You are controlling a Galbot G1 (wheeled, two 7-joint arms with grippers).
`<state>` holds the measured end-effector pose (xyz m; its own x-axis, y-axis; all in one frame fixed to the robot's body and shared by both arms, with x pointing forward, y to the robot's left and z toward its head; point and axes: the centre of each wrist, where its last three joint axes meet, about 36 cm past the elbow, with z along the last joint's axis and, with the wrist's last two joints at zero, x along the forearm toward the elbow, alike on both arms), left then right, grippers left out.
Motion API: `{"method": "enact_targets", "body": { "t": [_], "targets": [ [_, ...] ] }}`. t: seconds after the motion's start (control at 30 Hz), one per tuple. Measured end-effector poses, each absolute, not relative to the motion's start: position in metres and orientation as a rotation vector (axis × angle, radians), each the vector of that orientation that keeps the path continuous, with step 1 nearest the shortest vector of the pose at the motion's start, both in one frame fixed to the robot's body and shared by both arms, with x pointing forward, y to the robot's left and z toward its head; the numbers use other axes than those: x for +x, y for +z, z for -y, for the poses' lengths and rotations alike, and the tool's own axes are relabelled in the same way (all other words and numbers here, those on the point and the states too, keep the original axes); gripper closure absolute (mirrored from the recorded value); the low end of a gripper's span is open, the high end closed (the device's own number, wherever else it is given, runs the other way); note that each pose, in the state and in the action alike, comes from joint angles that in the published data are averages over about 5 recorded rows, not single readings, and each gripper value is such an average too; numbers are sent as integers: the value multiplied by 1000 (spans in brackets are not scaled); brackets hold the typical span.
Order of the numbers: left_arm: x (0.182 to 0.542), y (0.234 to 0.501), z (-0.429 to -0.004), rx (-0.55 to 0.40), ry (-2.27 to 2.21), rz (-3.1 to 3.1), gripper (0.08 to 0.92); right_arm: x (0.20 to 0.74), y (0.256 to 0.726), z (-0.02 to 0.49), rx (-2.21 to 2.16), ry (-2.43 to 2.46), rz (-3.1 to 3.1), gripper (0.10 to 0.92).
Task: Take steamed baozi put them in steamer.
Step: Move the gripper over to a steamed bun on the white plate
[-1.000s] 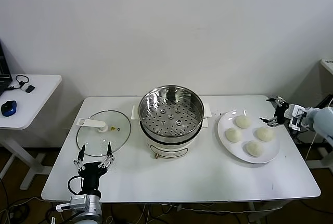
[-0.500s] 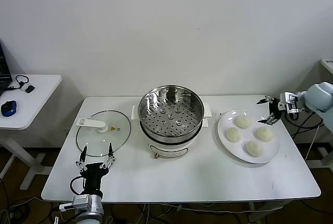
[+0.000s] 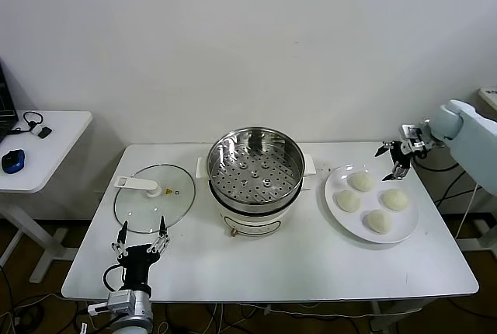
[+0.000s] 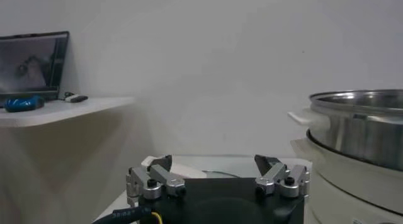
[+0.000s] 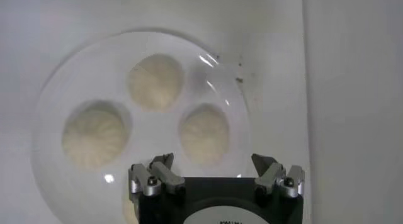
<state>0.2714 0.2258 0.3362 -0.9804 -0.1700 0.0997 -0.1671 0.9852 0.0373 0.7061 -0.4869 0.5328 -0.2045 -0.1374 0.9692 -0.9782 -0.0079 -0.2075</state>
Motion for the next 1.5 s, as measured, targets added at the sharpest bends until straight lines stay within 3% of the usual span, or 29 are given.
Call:
{"method": "enact_targets", "body": {
  "t": [0.87,1.5],
  "targets": [
    [271,326,-235,298,-51,3024,177,725,473,463,1188,1274,1383,200],
    [269,319,-236,316,-50,3028,177,726,458,455,1160,1278,1414,200]
  ]
}}
